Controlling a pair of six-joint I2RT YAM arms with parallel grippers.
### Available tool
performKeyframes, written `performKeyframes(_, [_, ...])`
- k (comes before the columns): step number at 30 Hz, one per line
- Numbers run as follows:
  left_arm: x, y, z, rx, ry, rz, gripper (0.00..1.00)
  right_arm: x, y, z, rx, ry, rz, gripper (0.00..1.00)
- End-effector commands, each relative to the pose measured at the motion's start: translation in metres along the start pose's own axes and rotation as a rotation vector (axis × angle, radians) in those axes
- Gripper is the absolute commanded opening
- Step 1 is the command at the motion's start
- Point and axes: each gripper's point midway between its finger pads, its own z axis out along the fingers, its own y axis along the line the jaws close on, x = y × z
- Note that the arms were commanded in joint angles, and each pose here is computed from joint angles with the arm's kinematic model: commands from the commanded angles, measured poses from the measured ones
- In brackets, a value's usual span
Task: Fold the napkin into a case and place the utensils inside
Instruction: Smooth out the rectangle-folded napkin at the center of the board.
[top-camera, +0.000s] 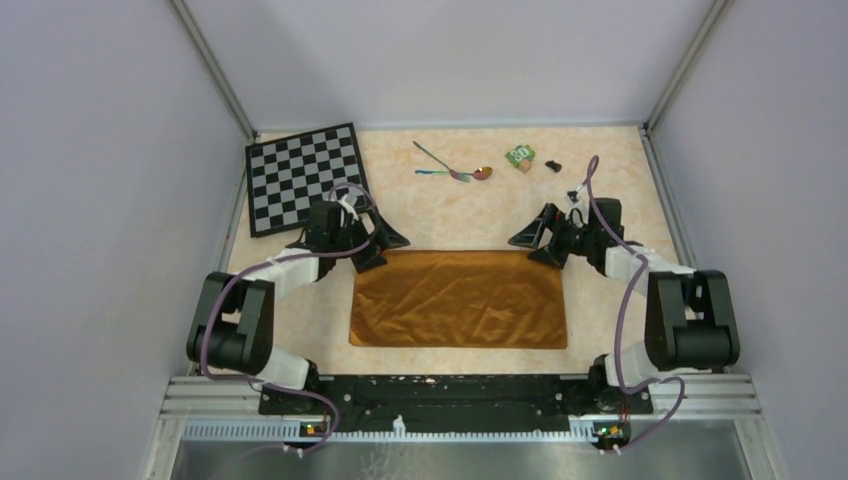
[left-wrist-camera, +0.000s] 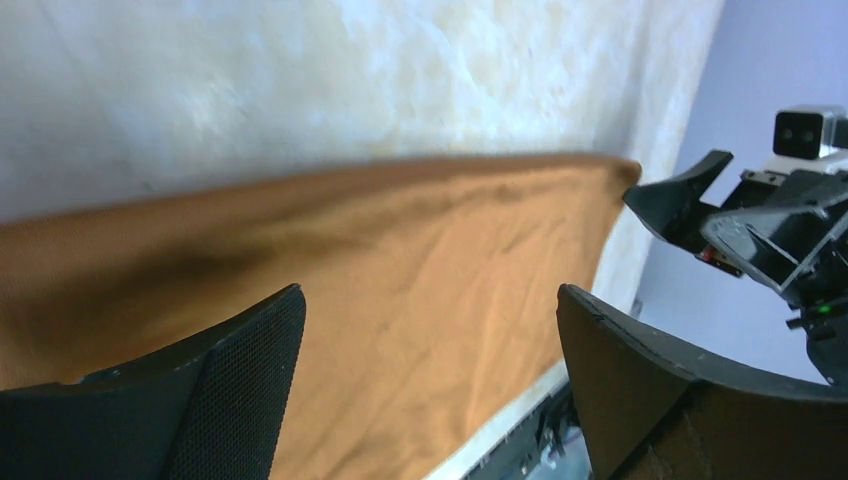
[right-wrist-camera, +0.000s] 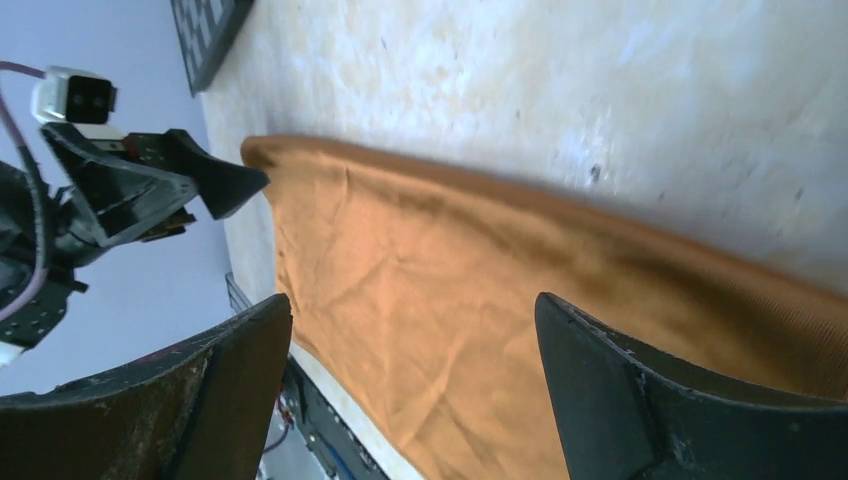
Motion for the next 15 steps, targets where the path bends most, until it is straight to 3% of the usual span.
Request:
performKeyframes(1, [-0.045, -0.001, 0.02, 0.013, -0.138, 0.057, 0.99, -0.031, 0.003, 0.009, -0.141, -0.07, -0.036, 0.9])
performKeyframes(5, [-0.049, 0.03, 0.029, -0.068, -0.168, 0.013, 0.99, -0.039, -0.026, 0.017, -0.106, -0.103, 0.022, 0.9])
performKeyframes(11, [-0.047, 0.054, 0.016, -0.159, -0.188, 0.009, 0.99, -0.042, -0.077, 0.016, 0.088, -0.118, 0.057, 0.88])
performKeyframes(15, [-0.055, 0.028, 0.003, -0.126, -0.174, 0.071, 0.99, -0.049, -0.045, 0.005, 0.07, -0.126, -0.009, 0.87])
